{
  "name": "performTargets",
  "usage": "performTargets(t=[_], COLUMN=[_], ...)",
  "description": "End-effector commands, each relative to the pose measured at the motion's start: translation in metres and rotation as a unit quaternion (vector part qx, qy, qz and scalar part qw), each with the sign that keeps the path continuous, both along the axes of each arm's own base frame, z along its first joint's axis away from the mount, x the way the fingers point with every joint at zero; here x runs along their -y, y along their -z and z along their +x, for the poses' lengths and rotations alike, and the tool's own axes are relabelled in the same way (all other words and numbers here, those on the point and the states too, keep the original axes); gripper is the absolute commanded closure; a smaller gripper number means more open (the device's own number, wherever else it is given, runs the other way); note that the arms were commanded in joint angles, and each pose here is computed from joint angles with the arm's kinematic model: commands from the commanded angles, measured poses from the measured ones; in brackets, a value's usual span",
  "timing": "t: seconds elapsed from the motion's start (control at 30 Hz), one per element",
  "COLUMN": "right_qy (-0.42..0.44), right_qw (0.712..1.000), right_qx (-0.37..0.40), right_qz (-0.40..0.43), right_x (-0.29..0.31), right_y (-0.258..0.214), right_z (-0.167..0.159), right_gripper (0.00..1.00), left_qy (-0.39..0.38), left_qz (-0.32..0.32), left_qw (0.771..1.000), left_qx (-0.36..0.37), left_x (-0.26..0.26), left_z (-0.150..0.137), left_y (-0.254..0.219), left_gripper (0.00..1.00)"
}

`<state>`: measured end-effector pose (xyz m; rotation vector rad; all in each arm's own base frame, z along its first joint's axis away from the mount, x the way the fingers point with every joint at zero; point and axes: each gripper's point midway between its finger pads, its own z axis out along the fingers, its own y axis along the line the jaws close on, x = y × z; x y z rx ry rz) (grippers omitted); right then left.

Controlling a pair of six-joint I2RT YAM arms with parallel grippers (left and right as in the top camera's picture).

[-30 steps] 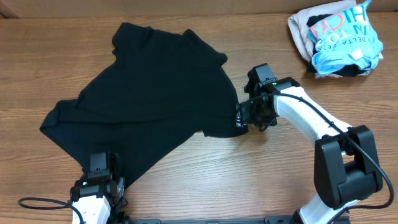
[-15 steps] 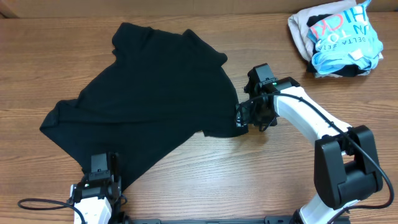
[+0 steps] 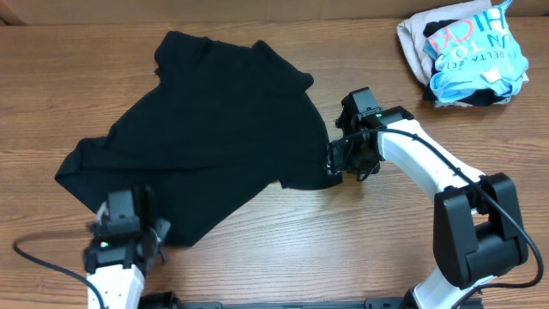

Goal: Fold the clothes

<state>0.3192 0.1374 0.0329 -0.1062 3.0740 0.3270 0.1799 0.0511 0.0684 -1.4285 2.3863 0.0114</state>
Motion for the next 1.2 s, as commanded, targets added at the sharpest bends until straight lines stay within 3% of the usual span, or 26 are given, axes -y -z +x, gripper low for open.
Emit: performTargets(t=[0.0,0.3,0.37,0.6,0.8,1.17], right_qy=[-0.003,-0.035,-0.036,-0.031,0.014,0.076], right_qw=[1.0,0.999,0.998,0.998,0.999,0.985], right_qx=[-0.006,-0.028,-0.036,-0.04,-0.003,0.154], right_qz=[0.012,0.027,0.024,0.022,0.034,0.033], right_x=[-0.004,-0.017,-0.015,-0.012,0.002,0.074], right_y=[0.0,0.015,0.022,0.027,-0.012,-0.203], right_z=[-0.003,-0.025,-0.033,-0.037,0.0,0.067], right_gripper=[0.34,0.35,0.39,0.96,0.96,0.96], left_qy=[0.173,0.206,0.206,0.211,0.221,0.116], left_qz=[0.03,0.051,0.053,0.057,0.075,0.244], left_qw=[0.984,0.976,0.976,0.975,0.969,0.943], left_qx=[0.034,0.047,0.047,0.05,0.081,0.193], left_x=[0.011,0.011,0.01,0.01,0.008,-0.053], left_z=[0.027,0.029,0.028,0.03,0.043,0.068], left_y=[-0.049,-0.097,-0.098,-0.1,-0.117,-0.241], left_gripper=[0.96,0.96,0.96,0.96,0.96,0.96])
